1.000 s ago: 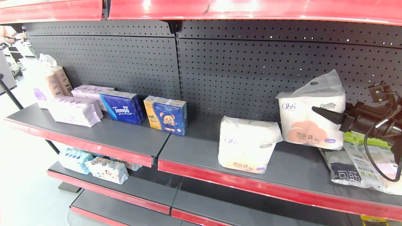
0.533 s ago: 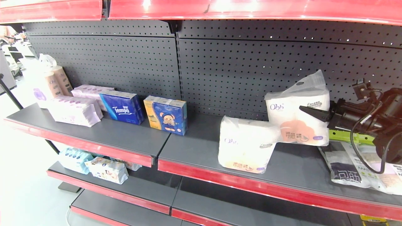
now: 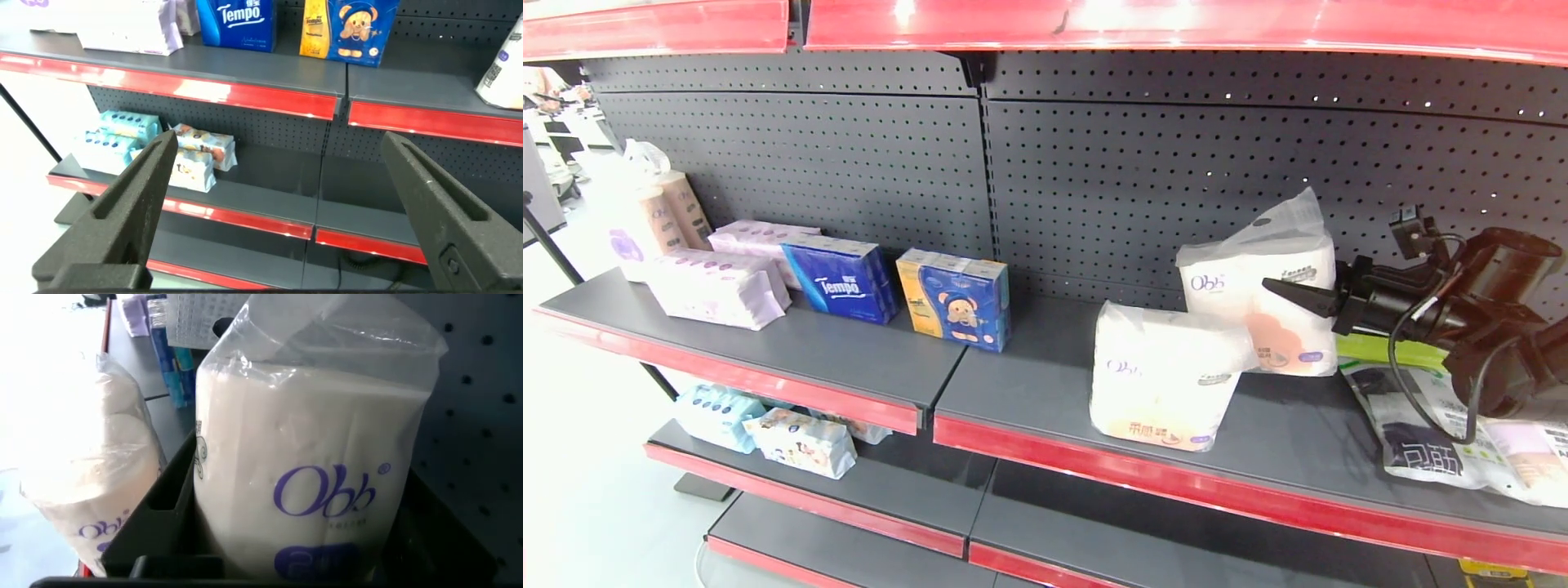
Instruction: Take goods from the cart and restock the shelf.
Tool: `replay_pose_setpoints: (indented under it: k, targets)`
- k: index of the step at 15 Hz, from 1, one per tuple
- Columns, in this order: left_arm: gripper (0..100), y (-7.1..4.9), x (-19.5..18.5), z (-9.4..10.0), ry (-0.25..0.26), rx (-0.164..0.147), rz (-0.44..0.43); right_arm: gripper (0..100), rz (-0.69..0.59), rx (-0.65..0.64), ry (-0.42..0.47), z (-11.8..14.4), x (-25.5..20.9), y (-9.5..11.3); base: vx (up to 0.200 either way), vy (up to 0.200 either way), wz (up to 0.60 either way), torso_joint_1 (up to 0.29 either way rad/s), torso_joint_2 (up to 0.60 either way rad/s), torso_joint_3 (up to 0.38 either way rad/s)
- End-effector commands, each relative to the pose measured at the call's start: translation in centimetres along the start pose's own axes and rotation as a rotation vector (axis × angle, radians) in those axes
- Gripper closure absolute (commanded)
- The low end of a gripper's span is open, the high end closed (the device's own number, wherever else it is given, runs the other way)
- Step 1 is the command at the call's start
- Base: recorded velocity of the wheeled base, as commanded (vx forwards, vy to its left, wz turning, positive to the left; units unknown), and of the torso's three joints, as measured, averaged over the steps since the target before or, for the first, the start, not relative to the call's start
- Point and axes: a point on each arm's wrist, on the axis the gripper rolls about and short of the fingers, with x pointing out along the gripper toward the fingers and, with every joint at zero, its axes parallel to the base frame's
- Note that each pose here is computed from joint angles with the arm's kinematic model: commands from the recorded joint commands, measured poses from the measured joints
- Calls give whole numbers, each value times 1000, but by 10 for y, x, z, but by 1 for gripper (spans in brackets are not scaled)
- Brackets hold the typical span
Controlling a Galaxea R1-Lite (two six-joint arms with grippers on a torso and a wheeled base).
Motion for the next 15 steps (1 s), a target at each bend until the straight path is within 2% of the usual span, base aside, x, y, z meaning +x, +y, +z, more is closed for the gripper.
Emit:
replay_pose_setpoints:
  k: [1, 15]
  targets:
    - [0, 0, 0, 0, 2, 0, 1, 100, 17, 3, 0, -6, 9, -3, 0, 0, 0, 0, 0, 0]
    - [0, 0, 0, 0, 0, 0, 1, 100, 121, -7, -18, -20, 55, 3, 0, 0, 0, 0, 0, 0]
